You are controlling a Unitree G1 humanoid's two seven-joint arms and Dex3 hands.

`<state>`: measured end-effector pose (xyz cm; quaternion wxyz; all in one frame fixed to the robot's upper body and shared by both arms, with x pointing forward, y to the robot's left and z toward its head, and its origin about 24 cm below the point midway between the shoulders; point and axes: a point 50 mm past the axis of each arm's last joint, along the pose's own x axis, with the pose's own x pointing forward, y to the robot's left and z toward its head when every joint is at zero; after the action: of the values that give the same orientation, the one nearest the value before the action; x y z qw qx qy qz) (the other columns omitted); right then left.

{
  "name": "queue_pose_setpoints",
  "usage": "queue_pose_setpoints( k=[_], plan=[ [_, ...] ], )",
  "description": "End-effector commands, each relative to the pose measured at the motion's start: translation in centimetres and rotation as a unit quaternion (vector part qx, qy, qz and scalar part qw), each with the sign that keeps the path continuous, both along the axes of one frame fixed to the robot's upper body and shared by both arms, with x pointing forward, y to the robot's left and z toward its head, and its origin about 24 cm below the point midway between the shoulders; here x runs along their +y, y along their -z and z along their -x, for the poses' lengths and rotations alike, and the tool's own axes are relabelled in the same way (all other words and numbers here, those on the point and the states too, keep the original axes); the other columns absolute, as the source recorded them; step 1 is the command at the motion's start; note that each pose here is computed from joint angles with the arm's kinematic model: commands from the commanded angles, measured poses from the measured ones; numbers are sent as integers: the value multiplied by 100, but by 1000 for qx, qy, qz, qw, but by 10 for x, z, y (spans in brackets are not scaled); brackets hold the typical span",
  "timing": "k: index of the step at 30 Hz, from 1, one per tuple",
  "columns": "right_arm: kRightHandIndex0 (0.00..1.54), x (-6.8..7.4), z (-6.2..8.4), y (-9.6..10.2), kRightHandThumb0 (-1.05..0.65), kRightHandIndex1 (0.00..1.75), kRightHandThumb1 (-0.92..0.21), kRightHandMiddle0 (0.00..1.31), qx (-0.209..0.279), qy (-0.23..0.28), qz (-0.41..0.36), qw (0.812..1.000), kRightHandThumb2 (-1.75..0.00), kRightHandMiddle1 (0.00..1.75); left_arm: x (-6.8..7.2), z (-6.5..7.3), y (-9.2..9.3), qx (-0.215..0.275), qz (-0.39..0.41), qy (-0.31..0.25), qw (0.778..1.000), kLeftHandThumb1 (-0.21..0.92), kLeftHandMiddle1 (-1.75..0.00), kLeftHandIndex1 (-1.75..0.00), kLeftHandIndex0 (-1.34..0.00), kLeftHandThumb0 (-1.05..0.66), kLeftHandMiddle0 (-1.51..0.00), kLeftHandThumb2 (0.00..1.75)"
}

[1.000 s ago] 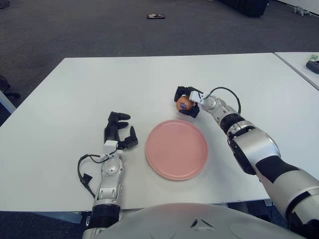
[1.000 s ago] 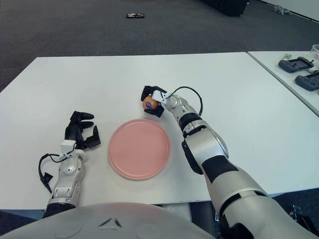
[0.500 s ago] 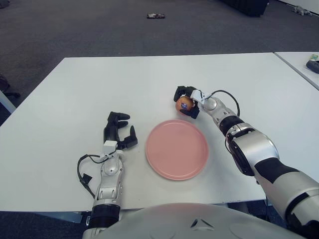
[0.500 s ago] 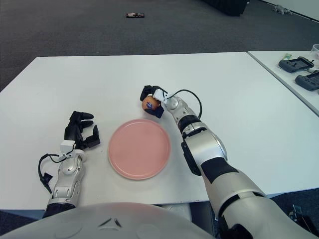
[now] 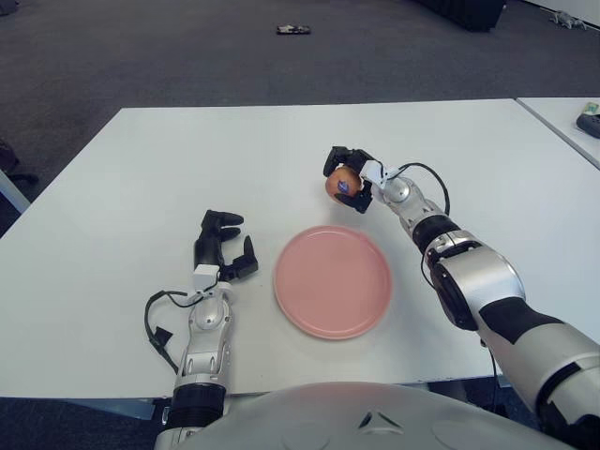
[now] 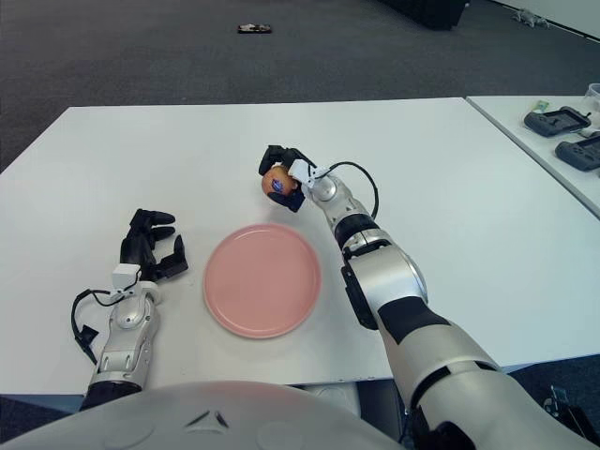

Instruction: Put the apple into the plate.

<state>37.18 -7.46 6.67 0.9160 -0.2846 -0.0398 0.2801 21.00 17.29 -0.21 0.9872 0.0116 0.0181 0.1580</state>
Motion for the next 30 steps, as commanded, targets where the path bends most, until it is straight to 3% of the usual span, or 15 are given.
queue_pose_setpoints(
  k=[1, 10, 18, 22, 30],
  plan=[
    [98, -2, -4, -14, 0, 160, 11, 70, -28, 2, -28, 999, -175, 175, 2, 5, 11, 32, 1, -1, 999, 32, -164, -175, -37, -1, -67, 130],
    [98, -8, -6, -36, 0, 160, 11, 70, -73, -19, -64, 995, -175, 175, 1, 5, 11, 27, 10, 0, 1000, 33, -164, -175, -37, -1, -66, 129],
    [99, -11, 0, -50, 0, 158, 11, 70, -111, -55, -86, 989, -175, 175, 1, 4, 11, 25, 17, 3, 1000, 34, -163, -175, -36, -1, -65, 128],
    [99, -7, 19, -59, 0, 158, 11, 70, -144, -109, -102, 978, -175, 175, 1, 3, 11, 26, 15, 3, 1000, 35, -161, -175, -36, -1, -66, 126],
    [99, -6, 55, -52, 0, 158, 11, 71, -142, -209, -100, 962, -175, 175, 0, 2, 11, 27, 13, 4, 1000, 36, -163, -175, -35, -1, -64, 125]
  ],
)
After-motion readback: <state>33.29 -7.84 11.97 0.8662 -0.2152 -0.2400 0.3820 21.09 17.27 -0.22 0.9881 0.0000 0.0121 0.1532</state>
